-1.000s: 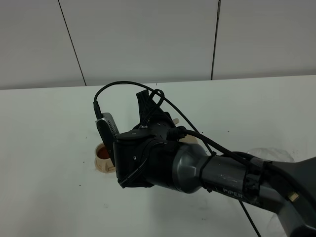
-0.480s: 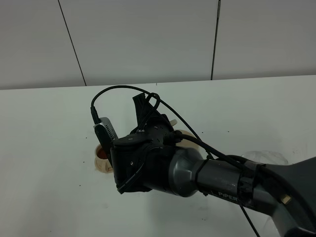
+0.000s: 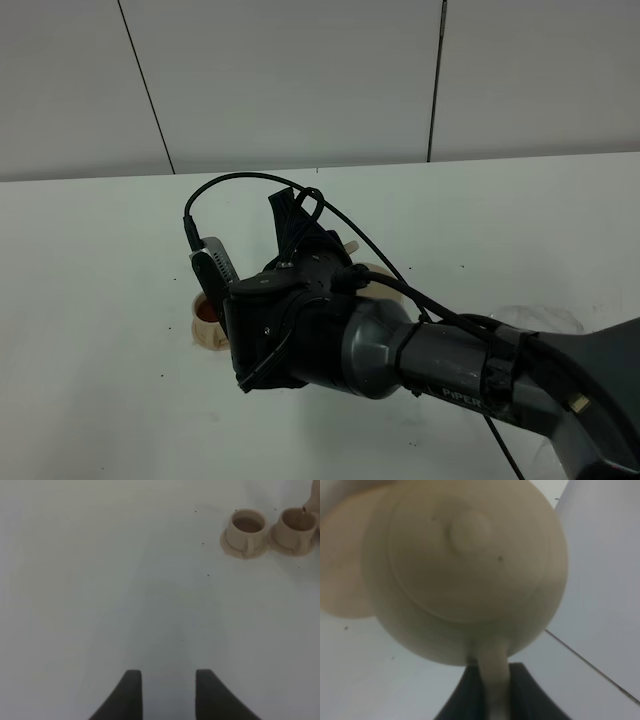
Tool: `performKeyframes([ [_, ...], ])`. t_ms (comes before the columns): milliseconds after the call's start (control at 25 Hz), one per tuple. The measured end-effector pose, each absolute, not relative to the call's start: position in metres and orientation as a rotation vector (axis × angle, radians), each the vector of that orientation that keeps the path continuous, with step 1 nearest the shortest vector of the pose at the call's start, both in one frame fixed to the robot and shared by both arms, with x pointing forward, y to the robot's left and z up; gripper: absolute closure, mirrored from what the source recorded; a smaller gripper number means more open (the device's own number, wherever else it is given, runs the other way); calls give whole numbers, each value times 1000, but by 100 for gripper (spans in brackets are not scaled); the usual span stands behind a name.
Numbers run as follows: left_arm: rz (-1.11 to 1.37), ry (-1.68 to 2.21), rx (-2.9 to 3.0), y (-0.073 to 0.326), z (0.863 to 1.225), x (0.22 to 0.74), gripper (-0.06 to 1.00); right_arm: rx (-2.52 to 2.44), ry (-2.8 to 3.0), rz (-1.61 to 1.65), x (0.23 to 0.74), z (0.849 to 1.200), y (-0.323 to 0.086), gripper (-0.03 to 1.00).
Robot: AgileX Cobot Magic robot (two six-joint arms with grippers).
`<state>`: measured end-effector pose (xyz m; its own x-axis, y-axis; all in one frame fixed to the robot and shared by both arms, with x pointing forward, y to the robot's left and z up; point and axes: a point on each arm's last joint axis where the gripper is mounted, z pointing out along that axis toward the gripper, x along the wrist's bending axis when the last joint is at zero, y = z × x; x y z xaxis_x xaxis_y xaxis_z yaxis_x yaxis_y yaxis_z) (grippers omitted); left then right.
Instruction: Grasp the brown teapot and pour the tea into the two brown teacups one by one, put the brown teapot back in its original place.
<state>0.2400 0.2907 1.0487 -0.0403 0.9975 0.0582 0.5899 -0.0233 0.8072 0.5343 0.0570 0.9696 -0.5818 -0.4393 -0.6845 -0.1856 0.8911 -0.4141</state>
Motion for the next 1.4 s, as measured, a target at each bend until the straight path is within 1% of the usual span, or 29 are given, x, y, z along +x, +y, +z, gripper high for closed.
performKeyframes([
  [1400, 918, 1685, 1667, 291, 1049, 240, 62, -507, 2162, -391, 532, 971, 61, 87],
])
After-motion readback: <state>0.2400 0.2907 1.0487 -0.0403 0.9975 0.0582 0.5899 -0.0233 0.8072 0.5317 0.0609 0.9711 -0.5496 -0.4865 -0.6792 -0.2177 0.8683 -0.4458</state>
